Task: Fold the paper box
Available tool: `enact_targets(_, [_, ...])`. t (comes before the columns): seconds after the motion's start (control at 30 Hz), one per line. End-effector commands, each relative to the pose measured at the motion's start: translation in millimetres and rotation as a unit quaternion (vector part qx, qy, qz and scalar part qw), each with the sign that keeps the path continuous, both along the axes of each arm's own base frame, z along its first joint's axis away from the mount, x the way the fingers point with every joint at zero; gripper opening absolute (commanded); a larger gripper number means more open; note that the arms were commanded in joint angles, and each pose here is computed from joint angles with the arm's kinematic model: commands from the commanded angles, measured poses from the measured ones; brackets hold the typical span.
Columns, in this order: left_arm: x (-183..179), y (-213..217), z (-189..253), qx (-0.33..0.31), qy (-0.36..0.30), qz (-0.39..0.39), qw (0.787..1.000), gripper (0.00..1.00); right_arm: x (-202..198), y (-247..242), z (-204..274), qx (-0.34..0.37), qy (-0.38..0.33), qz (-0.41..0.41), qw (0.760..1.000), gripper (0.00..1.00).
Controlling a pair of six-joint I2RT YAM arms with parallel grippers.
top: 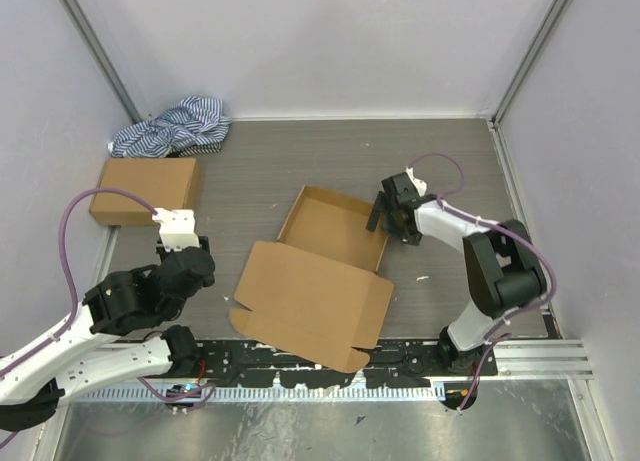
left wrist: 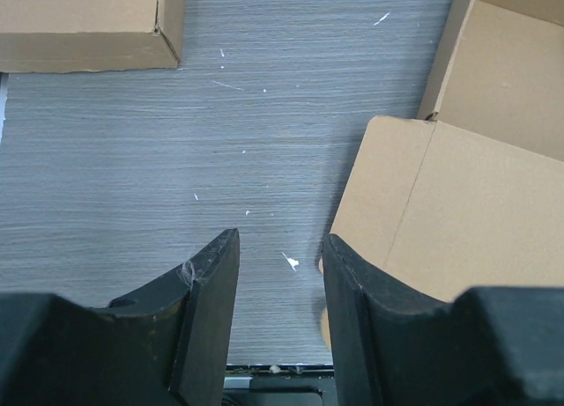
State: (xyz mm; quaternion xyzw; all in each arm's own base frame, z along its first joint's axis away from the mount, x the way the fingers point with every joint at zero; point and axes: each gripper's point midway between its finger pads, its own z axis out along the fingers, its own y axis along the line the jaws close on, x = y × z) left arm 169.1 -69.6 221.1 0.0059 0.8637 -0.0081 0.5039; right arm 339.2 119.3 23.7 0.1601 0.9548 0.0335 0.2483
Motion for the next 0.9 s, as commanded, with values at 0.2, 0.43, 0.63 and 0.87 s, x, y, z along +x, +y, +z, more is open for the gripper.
enact_targets(0.2, [0,7,-1,0.006,-0.008,0.013,1.000,0.50,20,0,124,-0.012,-0.179,0.092,0.979,1.00])
enact_targets(0.43, [0,9,0,0.002,-0.009,0.016,1.000,0.49,74,61,135,0.010,-0.176,0.280,0.943,0.99])
enact_targets(0.63, [-1,8,-2,-0.005,-0.009,0.014,1.000,0.50,100,103,126,-0.007,-0.191,0.362,0.912,0.86])
enact_targets(0.87, [0,6,-3,0.002,-0.005,0.013,1.000,0.50,109,133,90,-0.083,-0.136,0.412,0.897,0.80])
